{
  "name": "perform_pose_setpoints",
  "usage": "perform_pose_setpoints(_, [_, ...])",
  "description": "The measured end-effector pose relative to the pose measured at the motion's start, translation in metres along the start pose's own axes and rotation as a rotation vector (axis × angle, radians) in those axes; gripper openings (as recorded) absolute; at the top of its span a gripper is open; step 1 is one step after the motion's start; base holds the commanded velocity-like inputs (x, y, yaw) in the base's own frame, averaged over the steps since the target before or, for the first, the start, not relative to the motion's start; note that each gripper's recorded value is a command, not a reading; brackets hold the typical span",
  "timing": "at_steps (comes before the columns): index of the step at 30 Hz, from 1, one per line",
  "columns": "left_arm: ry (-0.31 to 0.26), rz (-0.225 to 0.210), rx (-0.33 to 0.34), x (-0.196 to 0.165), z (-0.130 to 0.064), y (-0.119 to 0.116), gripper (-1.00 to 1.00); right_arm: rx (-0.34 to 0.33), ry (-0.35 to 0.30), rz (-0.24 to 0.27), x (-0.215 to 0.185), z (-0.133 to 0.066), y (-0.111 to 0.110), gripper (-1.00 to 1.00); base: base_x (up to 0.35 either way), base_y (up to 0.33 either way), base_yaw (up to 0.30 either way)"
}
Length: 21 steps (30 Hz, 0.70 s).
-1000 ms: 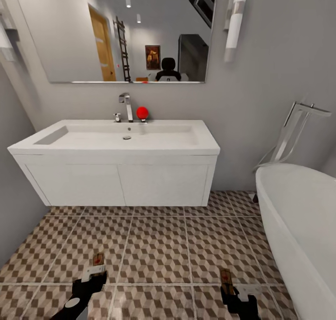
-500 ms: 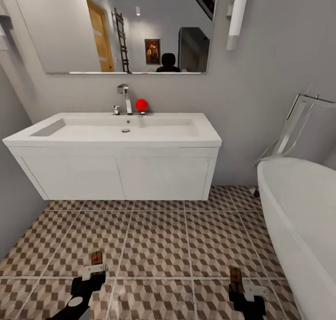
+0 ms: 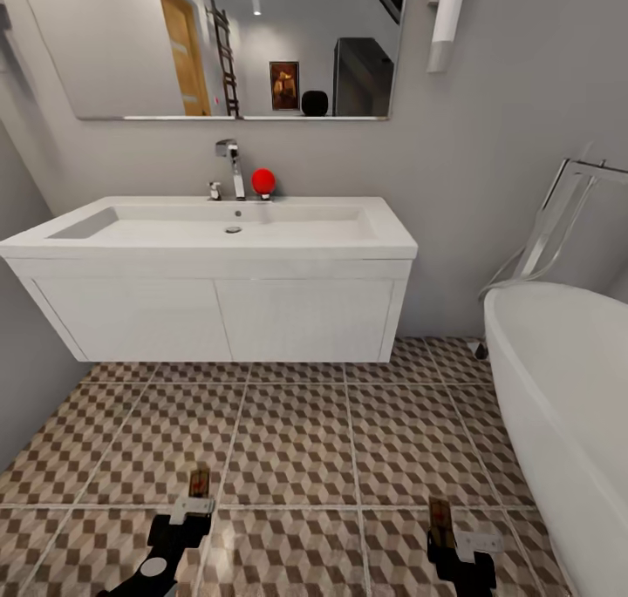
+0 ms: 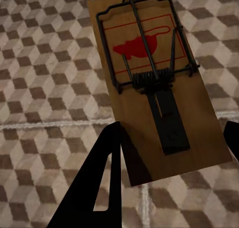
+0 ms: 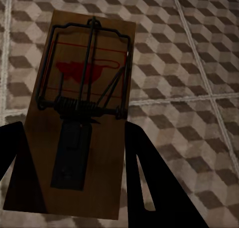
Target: Take the four mousetraps from the cabinet in the bathroom and place them on the bathroom floor. Make sure all four end up on the same floor surface, and ensure that at least two of them are either under or directly next to the same bathroom sink.
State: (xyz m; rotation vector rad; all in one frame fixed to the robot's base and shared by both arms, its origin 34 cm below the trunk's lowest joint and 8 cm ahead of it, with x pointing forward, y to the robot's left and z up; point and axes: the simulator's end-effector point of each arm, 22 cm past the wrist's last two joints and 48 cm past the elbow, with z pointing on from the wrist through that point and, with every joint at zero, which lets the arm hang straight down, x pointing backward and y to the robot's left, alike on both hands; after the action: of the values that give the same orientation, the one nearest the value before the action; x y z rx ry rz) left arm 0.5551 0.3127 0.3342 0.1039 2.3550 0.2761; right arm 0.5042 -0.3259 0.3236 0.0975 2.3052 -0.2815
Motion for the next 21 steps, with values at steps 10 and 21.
perform_pose_setpoints(10, [0.014, 0.001, 0.005, 0.025, 0.013, -0.009, -1.0, 0.0, 0.013, -0.003, 0.026, 0.011, 0.003, -1.0, 0.0, 0.0, 0.0])
perform_pose_setpoints(21, [0.03, 0.003, 0.008, 0.054, 0.027, -0.016, -1.0, -0.001, 0.029, -0.007, 0.055, 0.024, 0.007, -1.0, 0.0, 0.0, 0.0])
